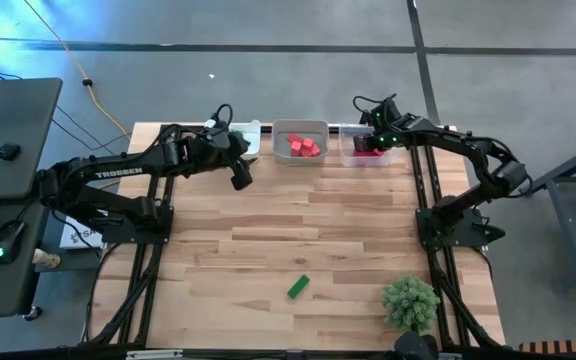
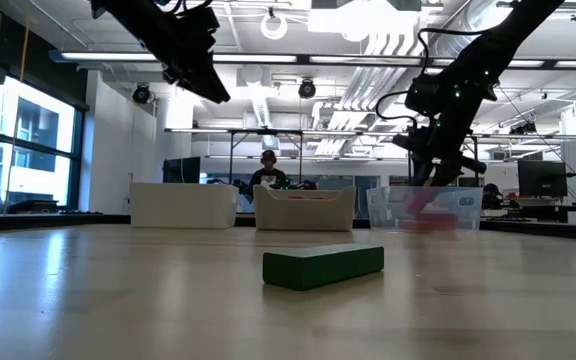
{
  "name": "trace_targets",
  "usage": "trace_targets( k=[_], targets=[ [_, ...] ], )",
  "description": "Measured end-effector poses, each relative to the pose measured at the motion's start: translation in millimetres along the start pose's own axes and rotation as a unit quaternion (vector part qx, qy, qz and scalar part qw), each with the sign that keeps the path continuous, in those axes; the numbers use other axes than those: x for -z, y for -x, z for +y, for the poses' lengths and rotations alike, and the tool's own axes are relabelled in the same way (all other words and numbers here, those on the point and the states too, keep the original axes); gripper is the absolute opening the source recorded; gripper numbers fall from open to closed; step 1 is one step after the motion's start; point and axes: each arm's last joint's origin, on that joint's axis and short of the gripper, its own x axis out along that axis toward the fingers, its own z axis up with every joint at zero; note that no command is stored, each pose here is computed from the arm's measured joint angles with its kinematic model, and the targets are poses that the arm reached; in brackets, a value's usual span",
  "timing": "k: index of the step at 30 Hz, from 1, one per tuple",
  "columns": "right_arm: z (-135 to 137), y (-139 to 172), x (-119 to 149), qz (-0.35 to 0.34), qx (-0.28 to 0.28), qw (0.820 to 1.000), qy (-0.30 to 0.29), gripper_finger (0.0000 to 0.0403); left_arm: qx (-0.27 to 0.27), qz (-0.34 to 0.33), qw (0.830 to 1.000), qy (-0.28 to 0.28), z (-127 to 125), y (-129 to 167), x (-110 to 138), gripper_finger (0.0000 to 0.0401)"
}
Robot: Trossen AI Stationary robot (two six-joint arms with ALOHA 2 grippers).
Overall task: Sort & place blocks by color
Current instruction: Put the red wooden block into the transparent bin
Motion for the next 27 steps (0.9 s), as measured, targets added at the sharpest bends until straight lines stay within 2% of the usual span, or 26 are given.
trace_targets(
  k=[3, 14, 23, 27],
  targets=[
    [0.0, 0.0, 0.2, -0.002, 0.007, 1.000, 0.006, 0.0125, 0.013, -0.001, 1.000, 0.020, -0.8, 0.0, -0.1, 0.0225],
    [1.1, -0.1, 0.6, -0.003, 0.009, 1.000, 0.021, 0.0128, 0.019, -0.002, 1.000, 0.020, -1.2, 0.0, -0.1, 0.0225],
    [1.4, 0.2, 0.0, -0.004, 0.009, 1.000, 0.025, 0.0189, 0.042, -0.004, 0.999, 0.022, -2.5, 0.1, -0.3, 0.0225],
    [1.5, 0.3, 0.1, -0.004, 0.008, 1.000, 0.025, 0.0199, 0.043, -0.003, 0.998, 0.038, -2.6, 0.1, -0.3, 0.0225]
  ],
)
